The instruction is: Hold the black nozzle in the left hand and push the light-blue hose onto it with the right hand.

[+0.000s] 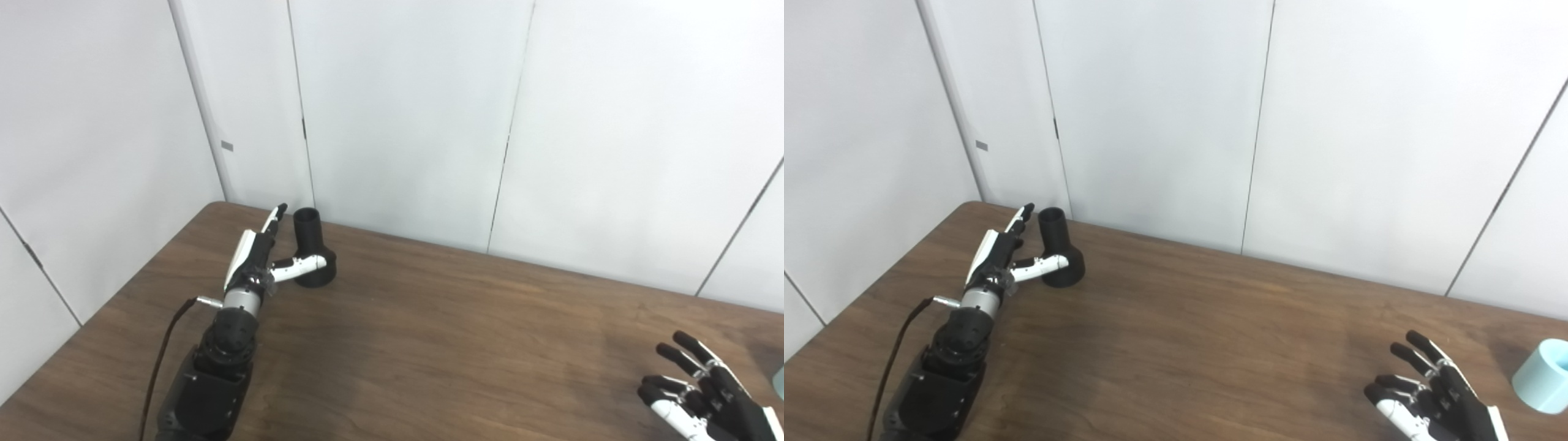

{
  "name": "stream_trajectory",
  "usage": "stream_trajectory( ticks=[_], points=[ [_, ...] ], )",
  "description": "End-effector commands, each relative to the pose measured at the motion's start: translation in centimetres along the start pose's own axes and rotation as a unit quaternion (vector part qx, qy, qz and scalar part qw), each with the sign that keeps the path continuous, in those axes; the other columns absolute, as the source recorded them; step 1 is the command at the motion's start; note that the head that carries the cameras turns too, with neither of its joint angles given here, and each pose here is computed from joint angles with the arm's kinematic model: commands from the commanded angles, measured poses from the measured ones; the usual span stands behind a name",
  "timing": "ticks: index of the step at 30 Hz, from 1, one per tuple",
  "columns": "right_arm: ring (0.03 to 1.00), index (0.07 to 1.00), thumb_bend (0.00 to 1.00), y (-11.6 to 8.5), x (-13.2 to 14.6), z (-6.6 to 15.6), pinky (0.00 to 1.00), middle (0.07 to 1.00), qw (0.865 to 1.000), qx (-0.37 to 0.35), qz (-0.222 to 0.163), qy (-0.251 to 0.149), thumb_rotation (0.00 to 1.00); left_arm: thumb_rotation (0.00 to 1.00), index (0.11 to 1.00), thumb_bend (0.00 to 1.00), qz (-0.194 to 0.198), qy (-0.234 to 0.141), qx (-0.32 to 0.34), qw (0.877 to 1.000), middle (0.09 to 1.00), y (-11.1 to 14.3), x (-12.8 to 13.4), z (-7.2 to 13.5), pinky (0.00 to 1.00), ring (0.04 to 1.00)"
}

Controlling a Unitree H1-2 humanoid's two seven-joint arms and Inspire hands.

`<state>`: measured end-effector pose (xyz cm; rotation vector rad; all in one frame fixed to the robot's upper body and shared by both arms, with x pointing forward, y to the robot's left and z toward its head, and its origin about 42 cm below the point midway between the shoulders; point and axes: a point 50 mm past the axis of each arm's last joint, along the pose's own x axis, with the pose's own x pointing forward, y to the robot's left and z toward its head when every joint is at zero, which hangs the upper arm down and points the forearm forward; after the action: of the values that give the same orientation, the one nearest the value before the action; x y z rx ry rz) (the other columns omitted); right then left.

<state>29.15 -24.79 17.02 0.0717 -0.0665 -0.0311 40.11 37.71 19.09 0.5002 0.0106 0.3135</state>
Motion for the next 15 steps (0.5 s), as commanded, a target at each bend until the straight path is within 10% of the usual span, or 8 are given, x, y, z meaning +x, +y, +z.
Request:
stream_trajectory(
  ticks=[1,15],
  points=[
    [0.573,0.812,0.53,0.4,0.2,1.9,0.46,0.768,0.999,-0.004,0.005,-0.036,0.00,0.32,1.000,0.95,0.026,-0.044,0.002,0.999,1.000,1.5,1.8,2.8,0.93,0.975],
    [0.561,0.839,0.39,0.7,-0.6,2.5,0.36,0.817,0.998,-0.002,0.023,-0.054,0.00,0.28,0.999,0.93,0.016,-0.030,-0.024,0.999,0.993,1.1,3.0,2.0,0.94,0.983]
  ],
)
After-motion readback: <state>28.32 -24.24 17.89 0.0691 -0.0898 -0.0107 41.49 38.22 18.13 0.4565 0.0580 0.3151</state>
